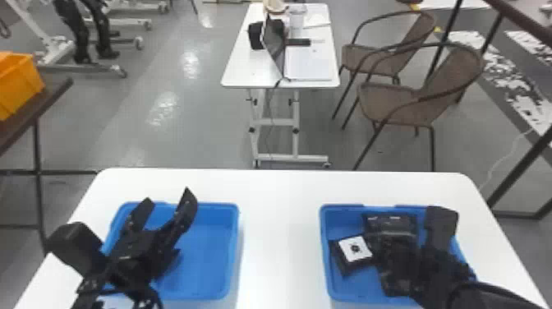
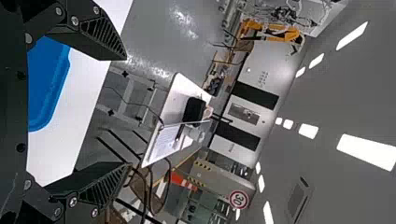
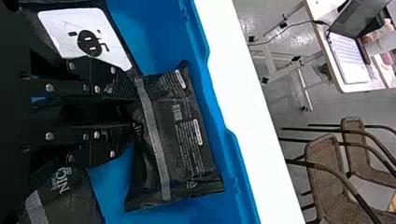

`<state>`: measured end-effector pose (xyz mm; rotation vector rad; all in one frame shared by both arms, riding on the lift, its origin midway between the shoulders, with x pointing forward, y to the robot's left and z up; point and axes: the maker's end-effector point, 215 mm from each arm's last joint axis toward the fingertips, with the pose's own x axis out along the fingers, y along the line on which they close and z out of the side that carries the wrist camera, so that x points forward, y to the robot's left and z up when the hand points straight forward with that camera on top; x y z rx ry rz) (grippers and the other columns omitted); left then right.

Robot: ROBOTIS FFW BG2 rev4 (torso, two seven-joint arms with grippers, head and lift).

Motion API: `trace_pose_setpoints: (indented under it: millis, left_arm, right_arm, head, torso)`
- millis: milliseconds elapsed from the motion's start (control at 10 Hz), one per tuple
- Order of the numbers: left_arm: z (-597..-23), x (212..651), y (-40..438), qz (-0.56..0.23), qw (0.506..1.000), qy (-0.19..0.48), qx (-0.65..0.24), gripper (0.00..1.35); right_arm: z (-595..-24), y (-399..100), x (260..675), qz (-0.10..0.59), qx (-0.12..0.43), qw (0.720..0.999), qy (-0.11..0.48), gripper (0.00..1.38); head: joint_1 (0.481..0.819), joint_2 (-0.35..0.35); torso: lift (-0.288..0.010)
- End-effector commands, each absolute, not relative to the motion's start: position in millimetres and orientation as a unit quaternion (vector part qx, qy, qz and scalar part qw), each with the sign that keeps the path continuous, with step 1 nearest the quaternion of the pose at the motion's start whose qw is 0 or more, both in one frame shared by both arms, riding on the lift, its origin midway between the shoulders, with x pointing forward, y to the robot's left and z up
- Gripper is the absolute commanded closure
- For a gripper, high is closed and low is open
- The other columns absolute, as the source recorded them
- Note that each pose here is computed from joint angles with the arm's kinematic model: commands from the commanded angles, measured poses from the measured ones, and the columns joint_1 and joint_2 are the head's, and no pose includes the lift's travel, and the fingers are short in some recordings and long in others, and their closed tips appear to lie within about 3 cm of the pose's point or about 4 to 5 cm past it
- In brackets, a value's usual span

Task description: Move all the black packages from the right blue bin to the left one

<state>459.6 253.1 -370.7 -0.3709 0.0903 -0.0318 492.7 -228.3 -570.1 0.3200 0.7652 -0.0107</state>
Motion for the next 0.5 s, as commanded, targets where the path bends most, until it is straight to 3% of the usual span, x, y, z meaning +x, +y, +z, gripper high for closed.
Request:
trace_pose_setpoints:
  millis: [0,400]
  left_arm:
    - [-372,459,252,-0.016,0.982,0.046,-0.185,0.23]
    - [-372,460,255,-0.014,0.980,0.045,-0.191,0.23]
  right_arm:
    - [-557,-228,497,-0.002,0.159,0.921,0.357,1.16]
    - [-526,-185,474,0.051,0.165,0.924,0.341,1.16]
  head:
    - [0.695,0.030]
    - [0.695,0.043]
  torso:
    - [-0.040]
    - [-0.040]
